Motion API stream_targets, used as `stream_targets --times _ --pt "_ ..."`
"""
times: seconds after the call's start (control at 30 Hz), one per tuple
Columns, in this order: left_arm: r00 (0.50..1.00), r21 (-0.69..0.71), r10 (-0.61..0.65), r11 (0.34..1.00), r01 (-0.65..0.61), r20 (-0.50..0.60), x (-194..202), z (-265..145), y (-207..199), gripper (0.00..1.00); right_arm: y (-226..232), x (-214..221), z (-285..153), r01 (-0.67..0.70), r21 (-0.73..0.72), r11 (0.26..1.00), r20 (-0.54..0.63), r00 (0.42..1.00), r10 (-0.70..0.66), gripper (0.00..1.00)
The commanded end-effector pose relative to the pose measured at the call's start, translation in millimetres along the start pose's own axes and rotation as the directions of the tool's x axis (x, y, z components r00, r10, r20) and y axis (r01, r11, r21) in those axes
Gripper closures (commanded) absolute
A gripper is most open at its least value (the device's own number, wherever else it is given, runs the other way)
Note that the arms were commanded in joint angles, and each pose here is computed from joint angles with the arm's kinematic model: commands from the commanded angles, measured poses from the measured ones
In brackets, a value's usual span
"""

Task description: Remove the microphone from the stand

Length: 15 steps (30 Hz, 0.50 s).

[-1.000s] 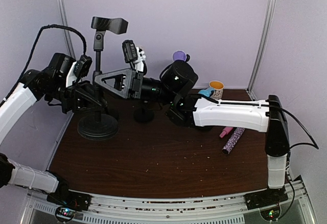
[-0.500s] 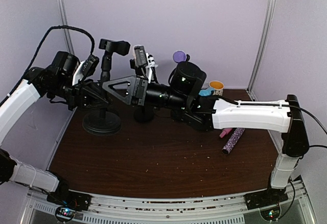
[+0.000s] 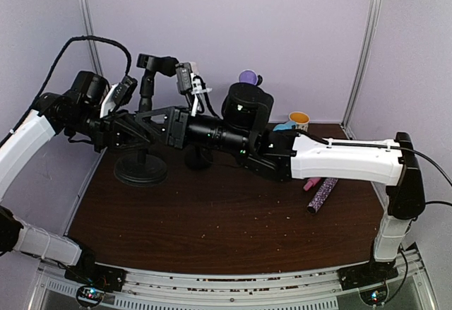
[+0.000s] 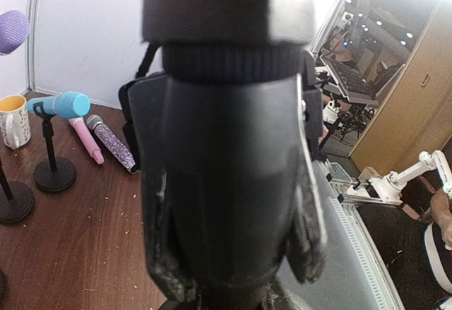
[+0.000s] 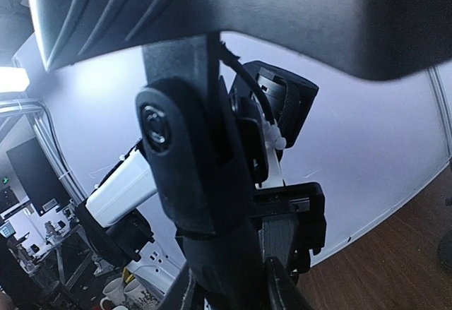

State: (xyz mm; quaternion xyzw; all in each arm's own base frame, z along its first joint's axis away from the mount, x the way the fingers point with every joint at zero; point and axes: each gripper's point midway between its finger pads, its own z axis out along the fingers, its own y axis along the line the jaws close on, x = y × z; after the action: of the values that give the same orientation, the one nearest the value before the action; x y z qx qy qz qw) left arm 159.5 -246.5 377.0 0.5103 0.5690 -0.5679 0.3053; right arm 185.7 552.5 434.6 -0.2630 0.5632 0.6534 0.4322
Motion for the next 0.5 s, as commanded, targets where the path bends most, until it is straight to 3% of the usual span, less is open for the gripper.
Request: stream_targets --times 0.0,0.13,0.2,0.27,0.47 --pt "0.997 -0.021 0.074 0.997 -0.074 0.006 -4 -2 0 0.97 -8 -6 7 0.024 0.055 0.998 0.025 0.999 -0.026 0.85" --pt "0.997 -0.122 0.056 0.991 -0.061 -0.046 7 -6 12 0.38 -24 -4 -1 0.063 0.131 0.989 0.034 0.997 -0.068 0.99" --pt "0.997 -0.197 0.042 0.979 -0.055 -0.07 15 -14 20 0.21 -37 -2 -8 0.103 0.192 0.976 0.029 0.993 -0.11 1.0" --pt "0.997 -0.284 0.017 0.958 -0.039 -0.08 22 -27 31 0.14 -52 3 -14 0.14 0.254 0.957 0.015 0.989 -0.148 1.0" --pt "0.994 -0.47 -0.06 0.883 0.013 -0.086 47 -75 52 0.07 -96 28 -23 0.237 0.397 0.887 -0.043 0.97 -0.239 1.0"
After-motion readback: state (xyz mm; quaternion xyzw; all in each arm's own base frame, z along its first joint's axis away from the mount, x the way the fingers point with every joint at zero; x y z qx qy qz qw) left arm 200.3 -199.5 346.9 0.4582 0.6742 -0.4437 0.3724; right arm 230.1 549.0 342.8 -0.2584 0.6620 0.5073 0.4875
